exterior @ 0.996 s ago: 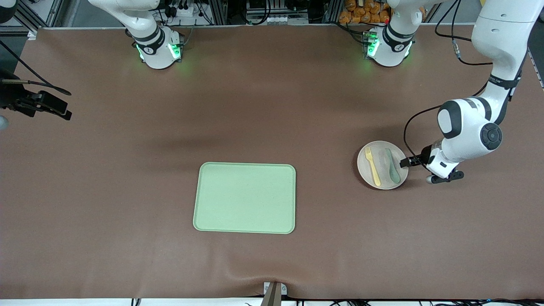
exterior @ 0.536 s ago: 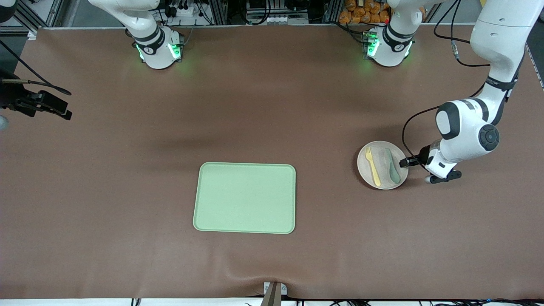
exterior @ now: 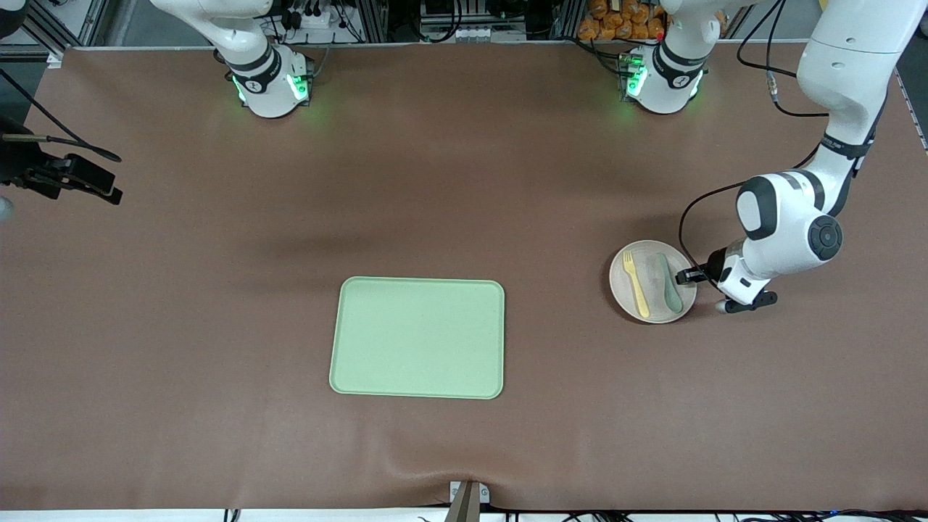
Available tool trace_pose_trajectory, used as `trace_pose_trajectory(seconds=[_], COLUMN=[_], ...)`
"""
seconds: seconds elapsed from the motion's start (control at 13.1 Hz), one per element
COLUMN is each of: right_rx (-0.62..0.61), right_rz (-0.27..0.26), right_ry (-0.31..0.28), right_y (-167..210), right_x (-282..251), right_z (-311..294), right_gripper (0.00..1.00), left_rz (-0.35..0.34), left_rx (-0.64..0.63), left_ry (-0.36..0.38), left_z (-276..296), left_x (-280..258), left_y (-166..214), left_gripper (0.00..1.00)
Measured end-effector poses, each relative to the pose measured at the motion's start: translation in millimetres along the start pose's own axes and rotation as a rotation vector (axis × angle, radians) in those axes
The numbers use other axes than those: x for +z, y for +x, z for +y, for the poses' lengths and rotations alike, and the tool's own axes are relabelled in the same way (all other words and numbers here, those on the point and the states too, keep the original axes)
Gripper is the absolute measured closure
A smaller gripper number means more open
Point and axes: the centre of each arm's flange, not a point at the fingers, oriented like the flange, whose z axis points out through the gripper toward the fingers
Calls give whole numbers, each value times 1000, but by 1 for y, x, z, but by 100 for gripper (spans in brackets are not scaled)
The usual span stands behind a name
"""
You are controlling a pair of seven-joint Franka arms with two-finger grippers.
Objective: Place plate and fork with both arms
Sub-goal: 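Lower the left gripper and grasp the white plate's rim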
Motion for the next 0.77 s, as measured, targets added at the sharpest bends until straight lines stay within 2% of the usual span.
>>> trace_pose_trajectory(seconds=[0.46,0.61,0.77], right_rx=[0,0,0], right_rz=[0,0,0], right_ry=[0,0,0], right_y=[0,0,0], right_x=[0,0,0], right_z=[0,0,0], right_gripper=[0,0,0], left_rz=[-7,-1,-1], left_rx=[6,14,21], left_ry=[-2,-4,-7], left_z=[3,7,11], left_x=[4,-1,-1], left_y=[-1,-1,-2], left_gripper=[77,86,87])
